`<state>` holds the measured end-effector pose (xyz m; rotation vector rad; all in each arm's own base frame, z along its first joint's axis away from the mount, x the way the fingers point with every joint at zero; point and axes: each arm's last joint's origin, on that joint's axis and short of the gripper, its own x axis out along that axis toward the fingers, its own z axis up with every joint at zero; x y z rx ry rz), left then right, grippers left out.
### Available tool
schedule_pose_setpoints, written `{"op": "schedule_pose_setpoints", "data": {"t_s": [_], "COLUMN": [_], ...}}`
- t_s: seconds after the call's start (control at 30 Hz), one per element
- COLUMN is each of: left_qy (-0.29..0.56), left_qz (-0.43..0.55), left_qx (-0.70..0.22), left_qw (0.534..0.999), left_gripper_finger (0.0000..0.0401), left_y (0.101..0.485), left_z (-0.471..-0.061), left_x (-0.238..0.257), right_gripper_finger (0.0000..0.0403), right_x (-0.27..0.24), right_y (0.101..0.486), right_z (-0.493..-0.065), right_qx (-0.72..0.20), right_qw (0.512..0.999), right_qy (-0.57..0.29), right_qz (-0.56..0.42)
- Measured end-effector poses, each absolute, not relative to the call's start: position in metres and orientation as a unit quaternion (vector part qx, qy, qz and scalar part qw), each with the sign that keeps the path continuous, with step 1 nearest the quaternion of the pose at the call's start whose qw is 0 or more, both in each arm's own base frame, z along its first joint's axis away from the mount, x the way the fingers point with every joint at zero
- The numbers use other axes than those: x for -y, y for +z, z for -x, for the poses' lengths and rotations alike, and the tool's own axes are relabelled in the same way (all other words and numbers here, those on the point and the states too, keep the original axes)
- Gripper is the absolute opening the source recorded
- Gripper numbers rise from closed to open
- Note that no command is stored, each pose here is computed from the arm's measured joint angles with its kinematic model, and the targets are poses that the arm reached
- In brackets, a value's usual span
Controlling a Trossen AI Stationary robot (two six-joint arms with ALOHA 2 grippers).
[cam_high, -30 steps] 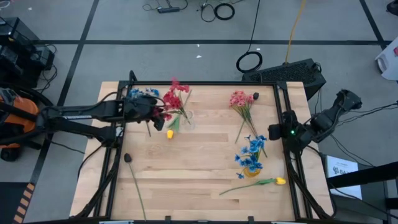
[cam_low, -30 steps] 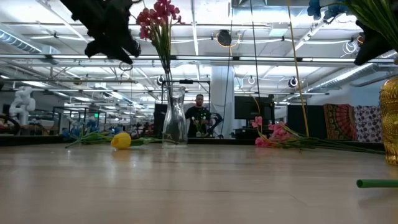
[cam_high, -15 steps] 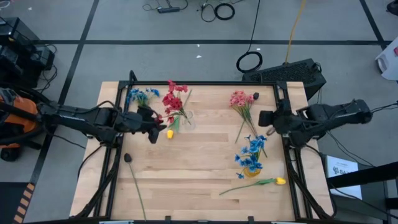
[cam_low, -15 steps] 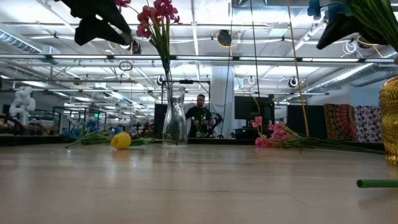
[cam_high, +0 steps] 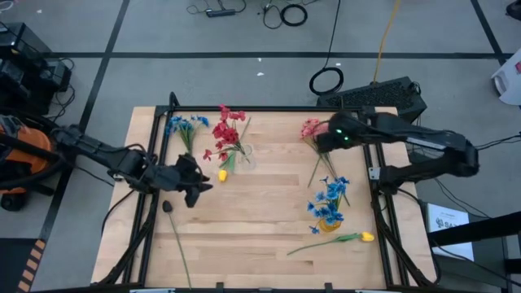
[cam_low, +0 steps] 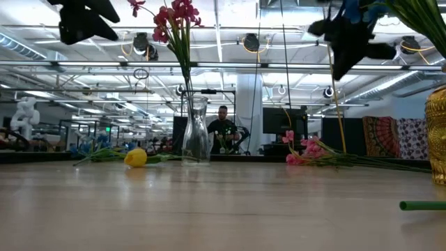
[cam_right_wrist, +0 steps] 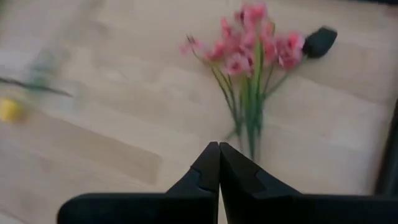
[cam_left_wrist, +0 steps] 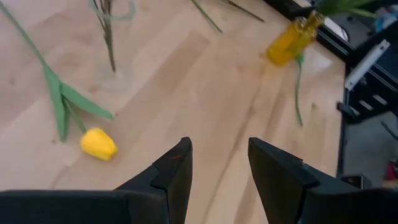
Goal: Sort flowers into vase by color
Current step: Put the pink flower into the transparent vase
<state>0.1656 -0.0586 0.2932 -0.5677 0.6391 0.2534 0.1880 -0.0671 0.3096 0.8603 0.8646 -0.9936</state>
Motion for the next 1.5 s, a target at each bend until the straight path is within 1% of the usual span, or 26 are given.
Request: {"op": "schedule_pose_setpoints", "data": {"t_s": [0.17, 0.37, 0.5, 0.67, 0.93, 1.07, 1.17, 1.33, 1.5], "left_qy": [0.108, 0.117, 0.126, 0.142, 0.145, 0.144, 0.141, 0.143, 0.143], "left_qz": [0.266, 0.255, 0.245, 0.240, 0.234, 0.230, 0.223, 0.222, 0.222], "left_qx": [-0.317, -0.329, -0.337, -0.344, -0.351, -0.351, -0.352, -0.351, -0.350], "left_qw": [0.904, 0.902, 0.900, 0.896, 0.895, 0.896, 0.898, 0.899, 0.899], "left_gripper_finger": [0.0162, 0.0162, 0.0162, 0.0162, 0.0162, 0.0162, 0.0162, 0.0162, 0.0162], "left_y": [0.291, 0.284, 0.278, 0.272, 0.269, 0.269, 0.269, 0.269, 0.269], "left_z": [-0.165, -0.170, -0.174, -0.178, -0.181, -0.181, -0.181, -0.181, -0.181], "left_x": [0.070, 0.078, 0.082, 0.085, 0.086, 0.086, 0.086, 0.086, 0.086], "right_gripper_finger": [0.0000, 0.0004, 0.0025, 0.0069, 0.0145, 0.0179, 0.0200, 0.0218, 0.0212], "right_x": [0.089, 0.111, 0.118, 0.116, 0.109, 0.105, 0.103, 0.102, 0.102], "right_y": [0.283, 0.263, 0.246, 0.220, 0.198, 0.190, 0.184, 0.175, 0.165], "right_z": [-0.198, -0.194, -0.188, -0.181, -0.183, -0.181, -0.180, -0.182, -0.183], "right_qx": [-0.465, -0.509, -0.527, -0.542, -0.536, -0.543, -0.543, -0.529, -0.545], "right_qw": [0.673, 0.643, 0.628, 0.612, 0.629, 0.624, 0.629, 0.646, 0.640], "right_qy": [-0.435, -0.423, -0.402, -0.391, -0.374, -0.375, -0.379, -0.375, -0.370], "right_qz": [-0.376, -0.385, -0.409, -0.422, -0.421, -0.418, -0.407, -0.403, -0.395]}}
